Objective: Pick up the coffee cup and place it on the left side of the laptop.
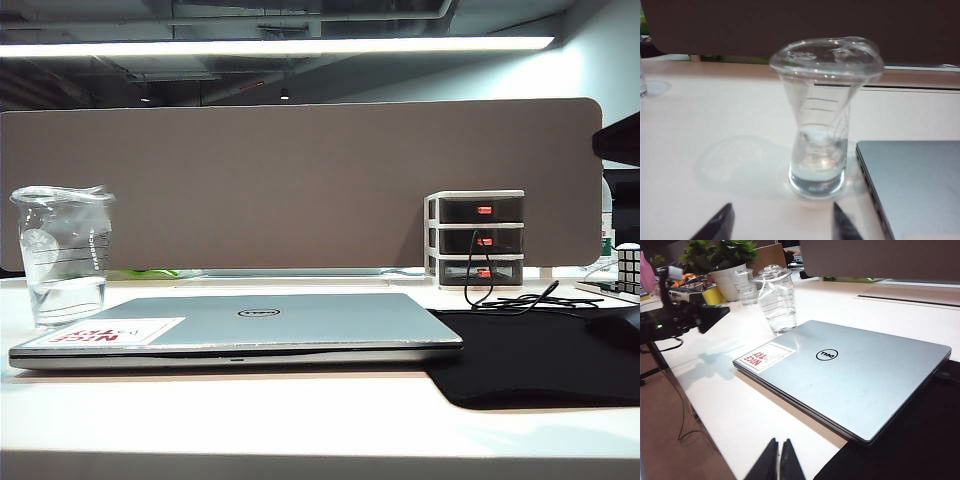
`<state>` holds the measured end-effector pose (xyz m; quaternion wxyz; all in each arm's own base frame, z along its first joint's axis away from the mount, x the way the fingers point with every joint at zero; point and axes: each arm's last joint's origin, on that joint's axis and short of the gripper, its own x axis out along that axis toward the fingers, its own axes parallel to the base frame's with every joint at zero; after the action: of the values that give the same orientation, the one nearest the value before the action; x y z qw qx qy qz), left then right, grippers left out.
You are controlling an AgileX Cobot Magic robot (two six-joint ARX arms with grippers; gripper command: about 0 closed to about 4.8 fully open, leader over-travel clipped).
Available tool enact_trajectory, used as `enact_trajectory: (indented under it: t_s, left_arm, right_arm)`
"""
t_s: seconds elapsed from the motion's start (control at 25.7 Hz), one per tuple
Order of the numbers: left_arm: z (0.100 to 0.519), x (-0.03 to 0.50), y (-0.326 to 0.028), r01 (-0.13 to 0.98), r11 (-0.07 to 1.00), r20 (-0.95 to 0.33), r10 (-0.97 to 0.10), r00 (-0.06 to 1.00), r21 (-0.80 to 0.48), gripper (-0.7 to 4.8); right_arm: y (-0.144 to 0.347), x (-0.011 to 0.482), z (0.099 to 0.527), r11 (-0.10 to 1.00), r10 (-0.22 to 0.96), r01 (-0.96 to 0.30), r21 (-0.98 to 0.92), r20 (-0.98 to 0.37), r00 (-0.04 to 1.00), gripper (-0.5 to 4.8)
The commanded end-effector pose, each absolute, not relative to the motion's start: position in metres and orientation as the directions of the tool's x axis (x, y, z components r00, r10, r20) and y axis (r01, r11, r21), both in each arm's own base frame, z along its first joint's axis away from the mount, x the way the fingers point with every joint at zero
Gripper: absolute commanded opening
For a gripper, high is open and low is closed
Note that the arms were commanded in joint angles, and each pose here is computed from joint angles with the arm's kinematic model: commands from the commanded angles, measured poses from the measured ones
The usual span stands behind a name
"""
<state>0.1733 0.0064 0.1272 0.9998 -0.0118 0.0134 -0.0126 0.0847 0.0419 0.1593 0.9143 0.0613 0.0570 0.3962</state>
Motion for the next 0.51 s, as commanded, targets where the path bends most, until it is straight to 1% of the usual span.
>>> enact_trajectory:
  t_s: [0.04, 0.23, 0.27, 0.31, 0.35, 0.39, 0.43, 0.51]
  left_arm:
    - [0.132, 0.173, 0.006, 0.045, 0.996, -0.025, -0.047, 0.999, -0.076, 2.40]
    - [0.137, 0.172, 0.004, 0.100, 0.989, 0.011, -0.099, 0.995, -0.111, 2.34]
    - [0.138, 0.172, 0.004, 0.120, 0.987, 0.018, -0.118, 0.993, -0.110, 2.12]
    - [0.140, 0.171, 0.003, 0.152, 0.982, 0.030, -0.150, 0.988, -0.112, 1.56]
    - [0.142, 0.170, 0.002, 0.177, 0.978, 0.039, -0.173, 0.984, -0.112, 1.16]
    - [0.143, 0.170, 0.002, 0.192, 0.975, 0.045, -0.188, 0.981, -0.110, 0.89]
    - [0.144, 0.169, 0.001, 0.206, 0.972, 0.052, -0.201, 0.978, -0.117, 0.51]
    - [0.146, 0.169, 0.001, 0.205, 0.972, 0.053, -0.200, 0.978, -0.118, 0.46]
  right_arm:
    - [0.041, 0.086, 0.158, 0.719, 0.691, -0.679, 0.148, -0.054, 0.720, 0.25]
    - [0.037, 0.089, 0.159, 0.820, 0.572, -0.568, 0.076, -0.050, 0.819, 0.16]
    - [0.036, 0.090, 0.159, 0.845, 0.534, -0.532, 0.055, -0.047, 0.844, 0.06]
    - [0.034, 0.091, 0.159, 0.885, 0.465, -0.464, 0.019, -0.047, 0.884, -0.01]
    - [0.033, 0.092, 0.159, 0.908, 0.419, -0.420, -0.004, -0.049, 0.907, -0.01]
    - [0.032, 0.092, 0.159, 0.923, 0.383, -0.384, -0.024, -0.049, 0.923, -0.01]
    - [0.030, 0.093, 0.159, 0.947, 0.311, -0.313, -0.065, -0.049, 0.949, -0.01]
    - [0.028, 0.094, 0.159, 0.966, 0.236, -0.240, -0.097, -0.048, 0.971, -0.02]
